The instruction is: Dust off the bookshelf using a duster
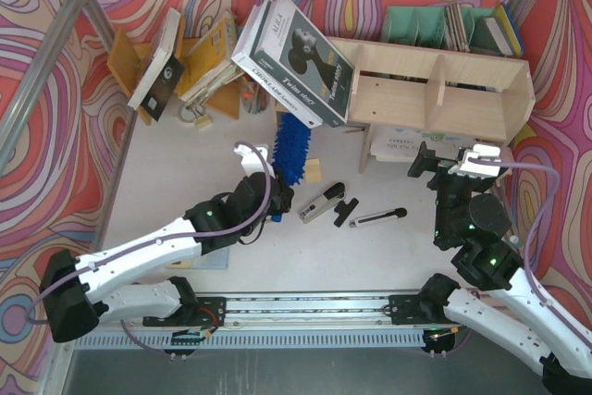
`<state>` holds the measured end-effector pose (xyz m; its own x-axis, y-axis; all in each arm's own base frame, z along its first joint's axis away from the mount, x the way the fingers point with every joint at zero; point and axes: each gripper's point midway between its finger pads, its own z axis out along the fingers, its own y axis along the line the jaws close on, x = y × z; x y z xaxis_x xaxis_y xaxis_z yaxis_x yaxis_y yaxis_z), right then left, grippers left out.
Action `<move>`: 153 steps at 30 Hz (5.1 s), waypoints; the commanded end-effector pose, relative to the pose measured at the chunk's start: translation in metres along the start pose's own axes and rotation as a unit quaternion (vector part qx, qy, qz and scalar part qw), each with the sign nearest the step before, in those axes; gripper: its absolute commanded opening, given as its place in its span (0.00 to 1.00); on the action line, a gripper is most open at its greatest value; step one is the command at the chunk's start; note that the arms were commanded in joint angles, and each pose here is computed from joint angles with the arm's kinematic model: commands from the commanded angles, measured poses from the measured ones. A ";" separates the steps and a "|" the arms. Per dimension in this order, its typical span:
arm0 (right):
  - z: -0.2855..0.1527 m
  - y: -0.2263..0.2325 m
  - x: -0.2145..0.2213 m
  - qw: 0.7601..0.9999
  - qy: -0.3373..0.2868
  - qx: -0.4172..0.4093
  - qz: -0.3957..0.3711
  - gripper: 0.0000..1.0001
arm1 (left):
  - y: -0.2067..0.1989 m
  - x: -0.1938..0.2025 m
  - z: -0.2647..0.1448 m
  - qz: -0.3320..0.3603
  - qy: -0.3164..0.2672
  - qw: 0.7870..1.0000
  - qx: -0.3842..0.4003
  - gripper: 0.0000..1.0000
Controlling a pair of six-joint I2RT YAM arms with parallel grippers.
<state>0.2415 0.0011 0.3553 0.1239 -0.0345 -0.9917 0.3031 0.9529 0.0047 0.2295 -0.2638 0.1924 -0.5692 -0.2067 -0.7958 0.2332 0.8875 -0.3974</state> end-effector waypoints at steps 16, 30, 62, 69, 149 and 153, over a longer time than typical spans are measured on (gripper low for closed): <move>-0.002 -0.006 -0.008 1.000 -0.006 0.004 0.018 0.99 | -0.105 -0.006 0.008 0.042 -0.008 0.993 0.106 0.00; -0.002 -0.006 -0.007 1.000 -0.005 0.005 0.017 0.99 | -0.132 0.034 0.027 0.068 0.046 0.987 0.140 0.00; -0.001 -0.003 -0.006 1.000 -0.002 0.001 0.012 0.99 | -0.094 0.103 0.094 -0.042 0.169 0.982 0.075 0.00; -0.001 -0.003 -0.005 1.000 -0.002 0.001 0.011 0.99 | -0.096 0.112 0.100 -0.039 0.190 0.979 0.068 0.00; 0.000 -0.001 -0.004 1.000 0.002 0.001 0.010 0.99 | -0.093 0.076 0.074 0.040 0.134 0.988 0.070 0.00; 0.000 -0.001 -0.004 1.000 0.001 0.000 0.012 0.99 | -0.090 0.046 0.061 0.042 0.086 0.993 0.067 0.00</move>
<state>0.2420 0.0023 0.3506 0.1092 -0.0298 -0.9936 0.2999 0.9540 0.0043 0.2207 -0.3799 0.1090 -0.7597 0.0118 -0.6501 0.3326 0.8662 -0.3729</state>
